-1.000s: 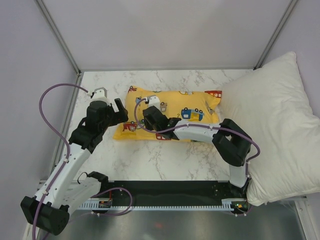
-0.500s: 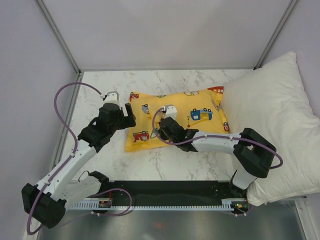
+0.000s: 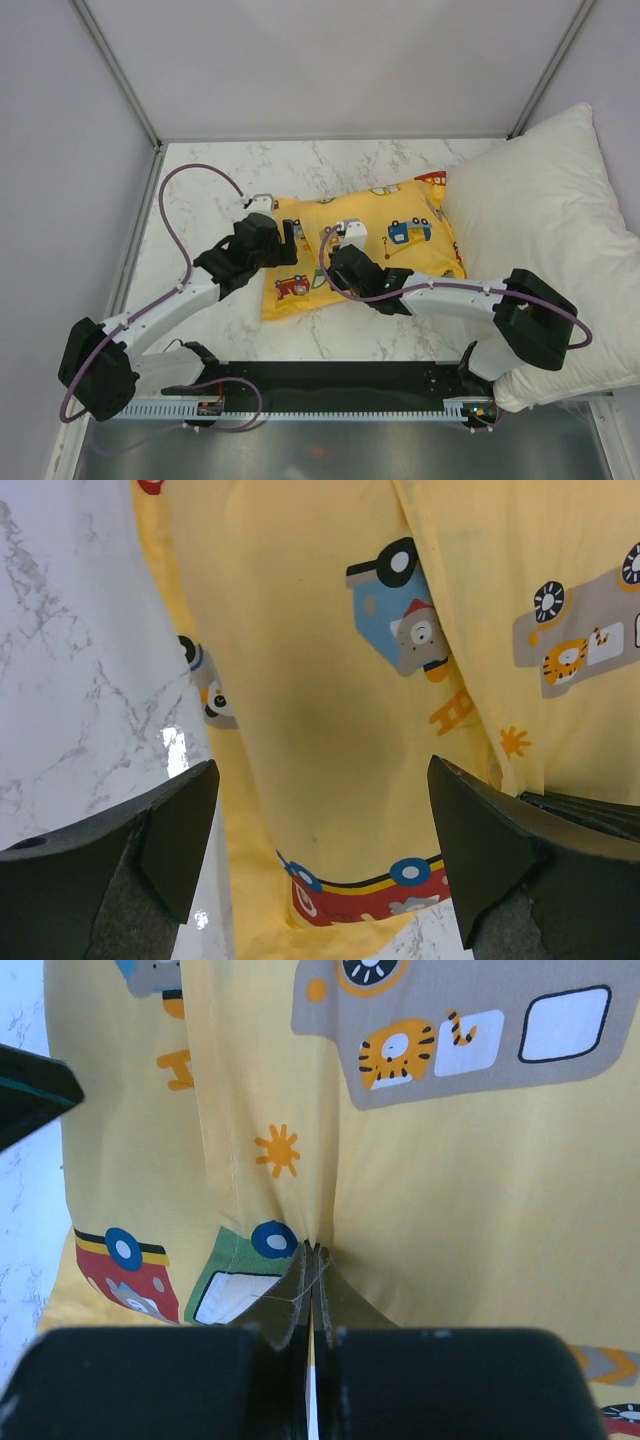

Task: Remove the pillowcase from the pillow
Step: Expand the opening of the pillowcase

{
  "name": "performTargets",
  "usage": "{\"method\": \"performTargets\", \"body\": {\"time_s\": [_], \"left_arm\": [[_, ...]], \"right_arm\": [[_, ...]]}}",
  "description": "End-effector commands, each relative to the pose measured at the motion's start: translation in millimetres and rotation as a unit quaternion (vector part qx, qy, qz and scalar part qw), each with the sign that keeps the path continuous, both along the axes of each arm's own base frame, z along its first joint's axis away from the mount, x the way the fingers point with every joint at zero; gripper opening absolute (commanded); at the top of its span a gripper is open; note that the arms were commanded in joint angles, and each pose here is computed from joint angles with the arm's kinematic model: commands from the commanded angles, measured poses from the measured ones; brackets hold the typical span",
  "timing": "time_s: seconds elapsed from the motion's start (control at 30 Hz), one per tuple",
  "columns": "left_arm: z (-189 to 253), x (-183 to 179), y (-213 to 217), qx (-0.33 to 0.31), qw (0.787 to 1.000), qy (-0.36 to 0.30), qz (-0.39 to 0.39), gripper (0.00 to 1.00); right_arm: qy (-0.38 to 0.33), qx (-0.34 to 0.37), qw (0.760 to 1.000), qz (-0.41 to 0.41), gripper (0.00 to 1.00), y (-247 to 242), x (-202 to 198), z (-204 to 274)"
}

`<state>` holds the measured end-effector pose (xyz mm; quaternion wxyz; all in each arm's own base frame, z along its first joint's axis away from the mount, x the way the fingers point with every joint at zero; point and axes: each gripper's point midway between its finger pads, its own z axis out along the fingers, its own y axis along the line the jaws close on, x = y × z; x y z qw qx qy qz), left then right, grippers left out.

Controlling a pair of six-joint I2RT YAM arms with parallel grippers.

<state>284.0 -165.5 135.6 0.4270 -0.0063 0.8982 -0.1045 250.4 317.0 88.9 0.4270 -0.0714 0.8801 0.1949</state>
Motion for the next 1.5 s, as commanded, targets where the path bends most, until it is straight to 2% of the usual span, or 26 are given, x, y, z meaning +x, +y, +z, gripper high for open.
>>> {"method": "performTargets", "body": {"time_s": [0.0,0.17,0.37,0.43,0.47,0.5,0.53,0.6,0.73,0.83,0.87,0.93,1.03,1.23,1.47], "left_arm": [[2.3,14.3,-17.2,-0.023,0.999,-0.018,0.013,0.92],[-23.6,15.7,-21.6,-0.008,1.000,0.008,0.014,0.92],[-35.8,14.9,-42.3,-0.042,0.999,0.013,-0.016,0.92],[-38.2,15.7,-46.1,-0.046,0.999,0.013,-0.022,0.76],[-43.5,14.7,-46.0,-0.041,0.999,0.018,-0.025,0.63],[-46.2,13.8,-45.4,-0.039,0.999,0.021,-0.025,0.29],[-47.7,14.0,-45.0,-0.038,0.999,0.019,-0.025,0.18],[-55.2,9.6,-43.3,-0.036,0.999,0.023,-0.030,0.02],[-64.9,1.6,-43.0,-0.042,0.998,0.025,-0.044,0.02],[-63.9,-1.1,-45.8,-0.059,0.997,0.019,-0.050,0.02],[-64.5,-2.2,-46.7,-0.063,0.996,0.020,-0.052,0.02],[-65.2,-4.7,-46.8,-0.068,0.996,0.021,-0.053,0.02],[-67.2,-8.1,-47.2,-0.075,0.995,0.024,-0.055,0.02],[-64.5,-12.6,-47.1,-0.089,0.994,0.022,-0.055,0.02],[-54.3,-17.9,-43.2,-0.102,0.993,0.010,-0.055,0.02]], "right_arm": [[0.031,-0.047,0.998,0.002,0.00,-19.7,-17.3,-22.6],[0.026,-0.036,0.999,0.007,0.00,-15.7,-19.0,-14.2],[0.027,-0.035,0.999,0.016,0.00,-9.9,-23.3,-14.2],[0.029,-0.036,0.999,0.015,0.00,-9.2,-23.7,-16.3],[0.029,-0.036,0.999,0.018,0.00,-7.4,-24.7,-15.7],[0.027,-0.035,0.999,0.018,0.00,-6.4,-23.8,-13.9],[0.025,-0.034,0.999,0.019,0.00,-5.8,-23.3,-12.2],[0.017,-0.030,0.999,0.023,0.00,-1.5,-21.5,-4.3],[0.000,-0.031,0.999,0.036,0.03,5.1,-17.6,10.4],[-0.015,-0.024,0.999,0.044,0.20,12.1,-14.7,27.4],[-0.025,-0.020,0.998,0.048,0.30,16.2,-12.3,37.0],[-0.039,-0.012,0.997,0.058,0.41,22.6,-11.2,52.6],[-0.051,-0.009,0.997,0.066,0.52,29.9,-9.9,63.7],[-0.066,-0.028,0.995,0.069,0.64,41.1,1.4,62.7],[-0.069,-0.109,0.991,0.022,0.77,36.7,25.3,21.8]]}}
